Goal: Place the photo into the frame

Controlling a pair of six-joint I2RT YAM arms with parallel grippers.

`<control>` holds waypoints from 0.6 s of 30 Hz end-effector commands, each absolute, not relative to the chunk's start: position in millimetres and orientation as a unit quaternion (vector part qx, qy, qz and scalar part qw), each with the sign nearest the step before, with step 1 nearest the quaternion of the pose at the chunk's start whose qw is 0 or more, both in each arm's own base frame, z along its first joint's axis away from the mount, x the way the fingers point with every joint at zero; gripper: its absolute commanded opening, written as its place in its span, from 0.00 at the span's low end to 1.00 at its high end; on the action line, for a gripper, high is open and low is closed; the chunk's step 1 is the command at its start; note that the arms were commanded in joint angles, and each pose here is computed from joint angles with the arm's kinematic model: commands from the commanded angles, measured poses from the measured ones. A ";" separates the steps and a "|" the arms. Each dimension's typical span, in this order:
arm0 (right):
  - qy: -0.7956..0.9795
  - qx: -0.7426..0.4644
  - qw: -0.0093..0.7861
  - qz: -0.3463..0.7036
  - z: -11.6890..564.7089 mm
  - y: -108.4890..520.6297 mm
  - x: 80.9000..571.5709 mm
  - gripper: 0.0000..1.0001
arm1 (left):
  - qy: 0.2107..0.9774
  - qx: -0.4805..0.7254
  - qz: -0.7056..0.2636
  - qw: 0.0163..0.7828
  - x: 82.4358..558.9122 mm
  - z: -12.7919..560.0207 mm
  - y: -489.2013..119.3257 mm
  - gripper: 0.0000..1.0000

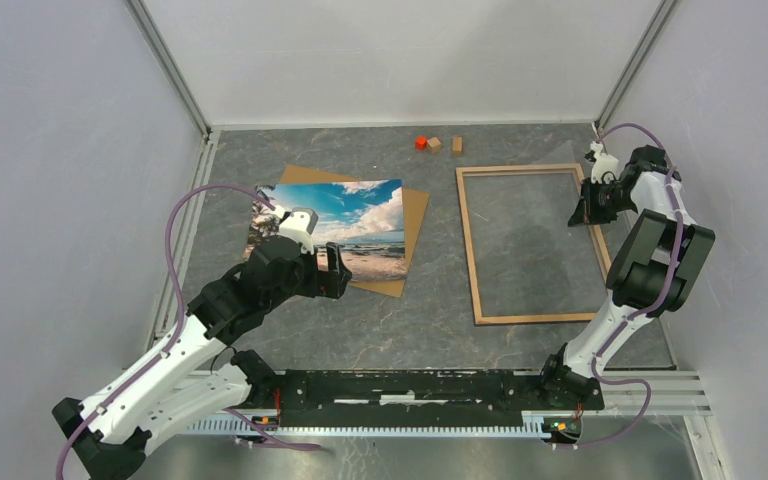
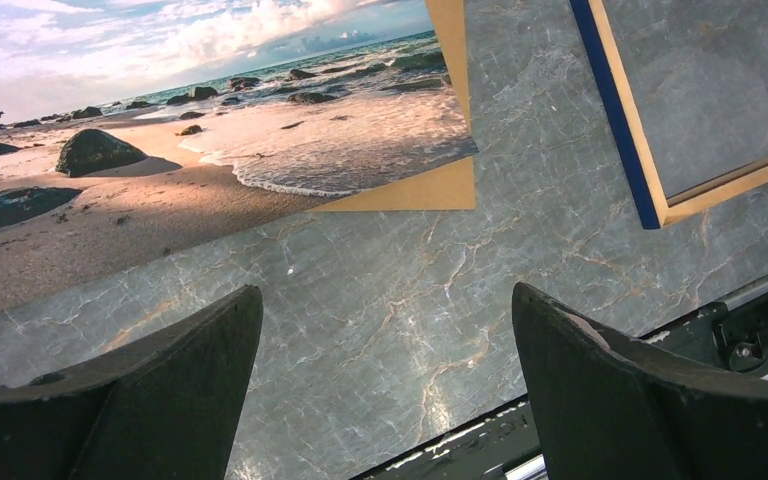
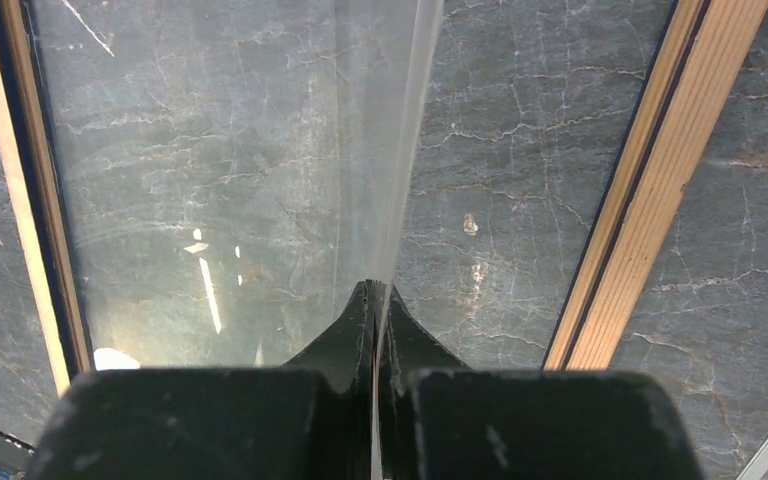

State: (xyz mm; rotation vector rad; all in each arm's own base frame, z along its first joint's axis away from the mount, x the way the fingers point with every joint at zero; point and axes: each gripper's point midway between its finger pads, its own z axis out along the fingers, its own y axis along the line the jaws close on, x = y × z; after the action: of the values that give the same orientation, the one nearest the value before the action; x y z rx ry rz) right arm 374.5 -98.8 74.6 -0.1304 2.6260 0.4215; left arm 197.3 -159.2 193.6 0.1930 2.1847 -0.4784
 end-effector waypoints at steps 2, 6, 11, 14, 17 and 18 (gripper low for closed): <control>0.963 -0.069 0.222 0.138 70.6 -100.8 371.6 0.00 | 0.866 0.091 -0.205 0.447 200.7 201.0 -166.7 1.00; 0.967 -0.062 0.213 0.122 66.7 -105.1 371.7 0.02 | 0.867 0.090 -0.204 0.445 200.9 199.9 -167.1 1.00; 0.969 -0.061 0.209 0.115 65.2 -105.8 369.9 0.02 | 0.867 0.089 -0.207 0.444 201.1 199.0 -168.5 1.00; 0.965 -0.063 0.224 0.123 73.6 -102.2 376.6 0.00 | 0.867 0.089 -0.207 0.445 201.0 199.2 -168.5 1.00; 0.957 -0.049 0.258 0.121 94.9 -99.6 384.8 0.00 | 0.866 0.088 -0.209 0.445 201.3 199.7 -168.9 1.00; 0.954 -0.045 0.272 0.121 105.7 -98.1 386.7 0.00 | 0.865 0.088 -0.211 0.447 201.4 200.8 -169.6 1.00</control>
State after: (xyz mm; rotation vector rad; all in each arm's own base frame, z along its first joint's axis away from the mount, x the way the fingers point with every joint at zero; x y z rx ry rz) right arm 375.9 -98.0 70.6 -0.1226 2.6495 0.3882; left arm 198.2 -163.1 194.1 0.1995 2.1830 -0.4939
